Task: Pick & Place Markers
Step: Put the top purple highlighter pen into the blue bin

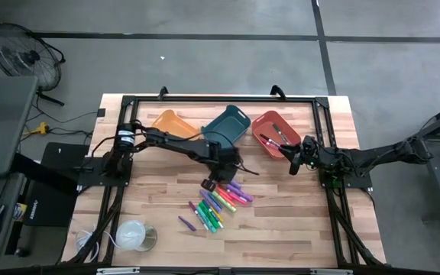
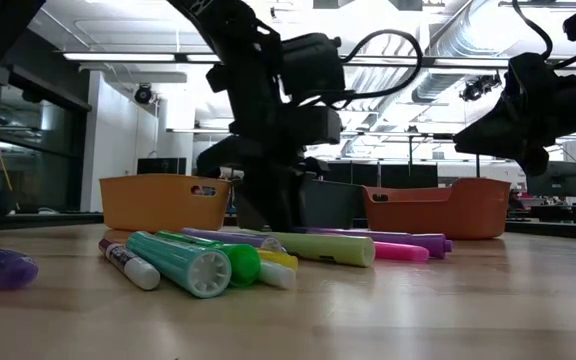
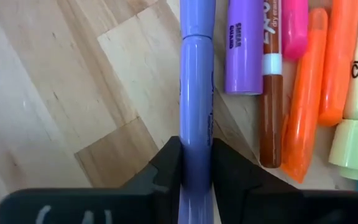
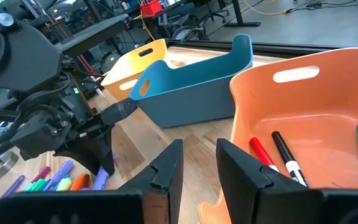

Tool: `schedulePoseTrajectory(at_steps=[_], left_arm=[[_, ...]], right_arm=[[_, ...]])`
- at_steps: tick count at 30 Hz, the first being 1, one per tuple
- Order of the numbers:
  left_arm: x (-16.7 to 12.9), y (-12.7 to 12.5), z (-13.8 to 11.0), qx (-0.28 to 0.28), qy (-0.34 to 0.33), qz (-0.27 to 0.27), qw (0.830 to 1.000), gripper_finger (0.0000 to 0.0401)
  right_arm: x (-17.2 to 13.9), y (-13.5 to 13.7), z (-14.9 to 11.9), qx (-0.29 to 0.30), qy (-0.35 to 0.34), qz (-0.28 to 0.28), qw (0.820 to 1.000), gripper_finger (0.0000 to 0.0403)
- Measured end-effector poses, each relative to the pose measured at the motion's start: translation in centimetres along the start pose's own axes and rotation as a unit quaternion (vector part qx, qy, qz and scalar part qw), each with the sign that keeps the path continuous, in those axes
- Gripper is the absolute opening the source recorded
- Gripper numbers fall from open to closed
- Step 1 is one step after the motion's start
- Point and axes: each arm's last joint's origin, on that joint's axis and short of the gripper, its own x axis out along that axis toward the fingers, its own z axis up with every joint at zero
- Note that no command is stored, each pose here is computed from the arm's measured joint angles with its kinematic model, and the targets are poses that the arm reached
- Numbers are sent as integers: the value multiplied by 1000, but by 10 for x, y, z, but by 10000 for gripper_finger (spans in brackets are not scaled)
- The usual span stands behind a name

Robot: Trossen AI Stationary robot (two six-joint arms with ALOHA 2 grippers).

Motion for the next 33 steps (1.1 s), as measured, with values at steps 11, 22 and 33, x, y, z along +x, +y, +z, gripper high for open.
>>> schedulePoseTrajectory(at_steps=[11,22,33], left_arm=[[-70,25,43,-99,-7,27,995,59],[-160,78,50,-256,-85,80,960,59],[-185,133,9,-428,-116,125,887,59]], right_arm=[[0,0,0,1,-1,1,1000,85],[0,0,0,1,-1,1,1000,85],[0,0,0,1,-1,1,1000,85]])
